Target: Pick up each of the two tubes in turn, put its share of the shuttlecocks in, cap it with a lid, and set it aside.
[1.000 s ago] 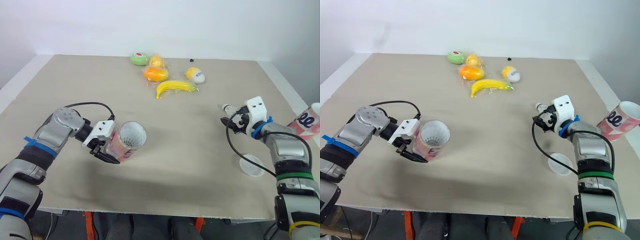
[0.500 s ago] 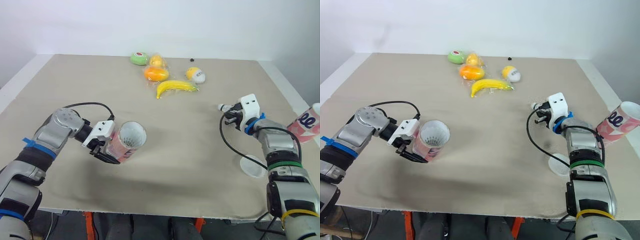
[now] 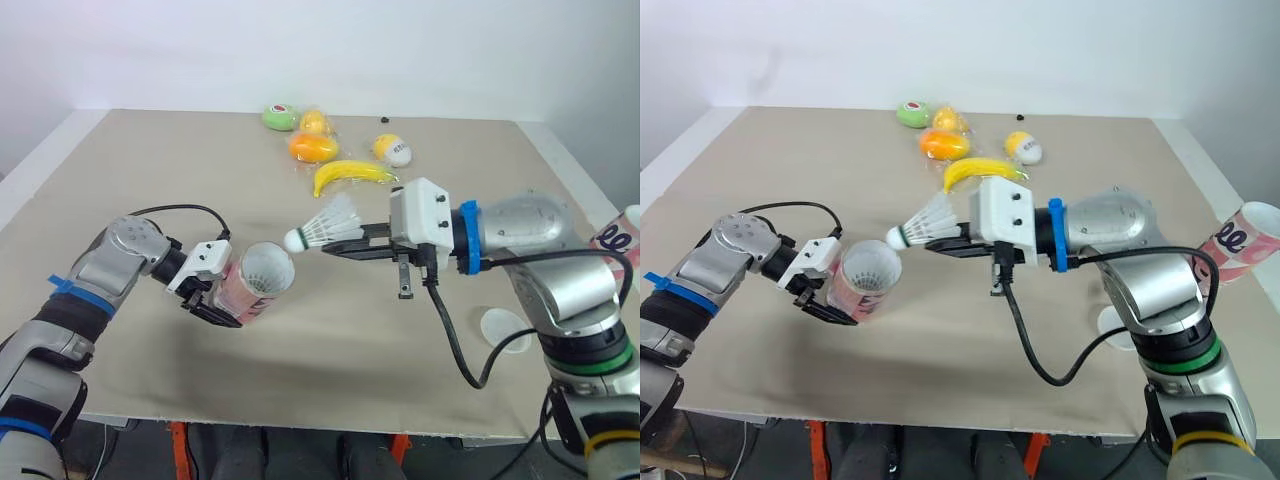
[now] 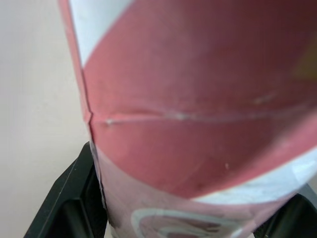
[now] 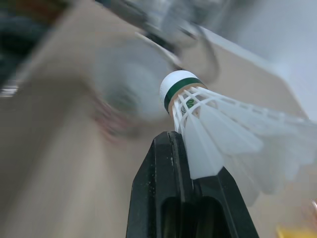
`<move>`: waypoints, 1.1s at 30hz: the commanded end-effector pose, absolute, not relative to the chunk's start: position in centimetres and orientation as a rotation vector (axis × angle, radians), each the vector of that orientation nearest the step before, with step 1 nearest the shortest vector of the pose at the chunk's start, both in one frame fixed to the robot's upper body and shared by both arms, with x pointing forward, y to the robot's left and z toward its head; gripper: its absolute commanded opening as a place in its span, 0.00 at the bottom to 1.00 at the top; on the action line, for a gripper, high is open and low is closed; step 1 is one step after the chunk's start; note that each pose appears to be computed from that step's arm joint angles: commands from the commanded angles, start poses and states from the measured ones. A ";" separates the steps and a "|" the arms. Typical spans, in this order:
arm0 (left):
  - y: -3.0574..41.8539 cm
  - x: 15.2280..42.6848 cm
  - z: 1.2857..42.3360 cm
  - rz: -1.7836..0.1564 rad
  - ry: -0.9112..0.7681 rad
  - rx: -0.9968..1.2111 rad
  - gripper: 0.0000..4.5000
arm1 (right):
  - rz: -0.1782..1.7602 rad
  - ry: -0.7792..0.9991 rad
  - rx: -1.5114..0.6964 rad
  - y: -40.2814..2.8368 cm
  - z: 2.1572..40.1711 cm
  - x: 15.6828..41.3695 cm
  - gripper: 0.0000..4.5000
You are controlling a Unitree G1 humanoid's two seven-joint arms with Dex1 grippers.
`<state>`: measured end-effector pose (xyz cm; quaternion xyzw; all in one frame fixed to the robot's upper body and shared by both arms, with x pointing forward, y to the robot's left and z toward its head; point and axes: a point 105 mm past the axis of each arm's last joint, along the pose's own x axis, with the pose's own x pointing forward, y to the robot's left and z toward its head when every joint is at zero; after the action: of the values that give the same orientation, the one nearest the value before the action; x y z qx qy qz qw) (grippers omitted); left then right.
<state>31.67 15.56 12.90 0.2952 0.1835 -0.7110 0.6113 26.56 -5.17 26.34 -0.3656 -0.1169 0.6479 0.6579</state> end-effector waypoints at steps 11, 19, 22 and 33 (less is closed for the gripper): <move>15.4 31.7 12.8 -1.656 0.427 0.706 0.69 | 1.590 -0.214 -0.999 -2.4 27.0 27.6 0.30; 15.4 31.8 12.9 -1.654 0.425 0.709 0.69 | 1.753 -0.285 -0.833 -1.6 29.2 25.2 0.97; 15.5 31.8 12.9 -1.654 0.426 0.709 0.69 | 1.706 -0.288 -0.746 -1.9 29.8 26.5 0.97; 15.4 32.0 13.0 -1.651 0.420 0.717 0.69 | 1.797 -0.219 -0.895 -0.3 27.5 26.9 0.18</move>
<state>31.83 15.59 12.93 0.2991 0.1827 -0.7131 0.6072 27.51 -0.65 26.52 -0.3503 -0.0719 0.7510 0.5551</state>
